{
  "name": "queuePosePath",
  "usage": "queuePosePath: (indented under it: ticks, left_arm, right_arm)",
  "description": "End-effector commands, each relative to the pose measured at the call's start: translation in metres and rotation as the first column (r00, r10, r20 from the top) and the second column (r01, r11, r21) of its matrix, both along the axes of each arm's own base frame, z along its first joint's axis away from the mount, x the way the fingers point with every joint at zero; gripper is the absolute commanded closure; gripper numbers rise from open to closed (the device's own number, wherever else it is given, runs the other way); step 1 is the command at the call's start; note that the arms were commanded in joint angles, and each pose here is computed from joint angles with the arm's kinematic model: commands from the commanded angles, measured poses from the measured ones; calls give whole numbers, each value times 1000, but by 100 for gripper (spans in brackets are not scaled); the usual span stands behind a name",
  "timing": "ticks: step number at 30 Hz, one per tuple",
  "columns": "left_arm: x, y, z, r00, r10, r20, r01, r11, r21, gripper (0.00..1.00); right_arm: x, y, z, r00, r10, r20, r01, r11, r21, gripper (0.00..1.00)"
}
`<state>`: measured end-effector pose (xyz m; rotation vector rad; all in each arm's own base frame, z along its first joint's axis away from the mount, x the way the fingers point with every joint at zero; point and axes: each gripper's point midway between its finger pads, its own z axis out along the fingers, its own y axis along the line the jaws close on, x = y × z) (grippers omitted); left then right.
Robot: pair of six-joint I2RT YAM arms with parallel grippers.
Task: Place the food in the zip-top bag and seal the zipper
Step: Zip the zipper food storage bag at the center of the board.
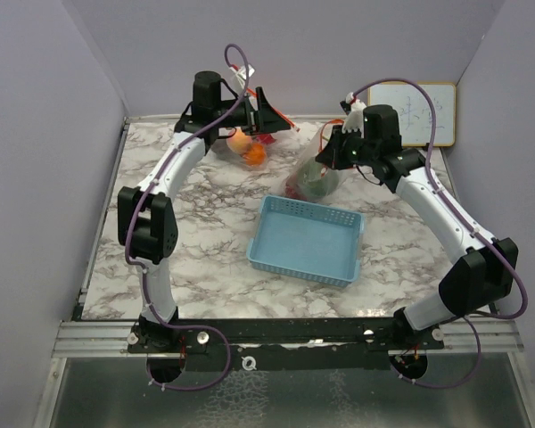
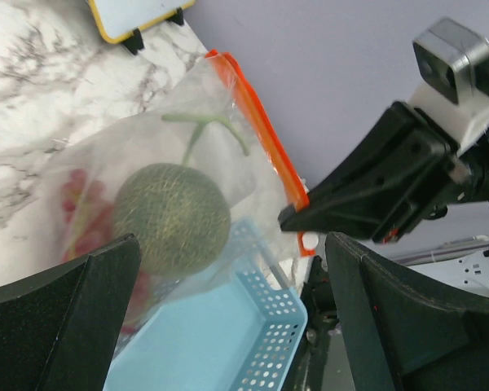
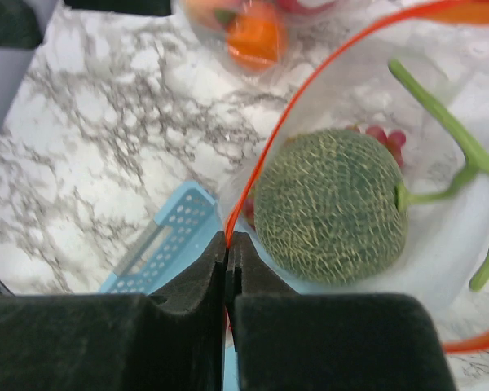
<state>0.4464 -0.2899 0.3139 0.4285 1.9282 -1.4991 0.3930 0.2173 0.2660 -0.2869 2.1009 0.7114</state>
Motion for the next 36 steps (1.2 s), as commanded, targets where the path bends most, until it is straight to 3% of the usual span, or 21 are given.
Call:
queuePosePath:
  ticks: [1,4,7,10,13,18,23,30,36]
  left_arm:
    - [-36,15,47,968,-61,245,59,998,16,1]
    - [-44,16,43,944,-75,321,61,997,54,3]
    - [-43,12,24,897,-89,433,5,981,191,8]
    - [-36,-3,-5,833,-124,539,-113,916,386,9]
    - [-32,-13,-24,798,-121,591,-193,877,440,11]
    - [-28,-3,-37,747,-60,662,-301,858,417,14]
    - [-22,-4,-54,740,-34,672,-328,854,404,20]
    - [-17,-15,-27,661,73,746,-384,888,254,20]
    - [-26,-34,-28,656,76,751,-360,906,223,22]
  right_arm:
    - [33,4,34,988,-148,-44,153,973,172,98]
    - [48,22,47,991,-110,-70,125,959,253,98]
    - [55,36,50,992,-63,-106,93,949,302,98]
    - [62,41,46,989,-70,-129,109,939,327,98]
    - [68,45,45,988,-61,-142,106,934,340,98]
    - [70,48,52,989,-51,-140,98,931,353,98]
    - [65,53,51,987,-11,-158,69,929,365,98]
    - [63,55,45,983,3,-184,66,927,370,98]
    - [64,58,43,979,18,-204,63,921,385,98]
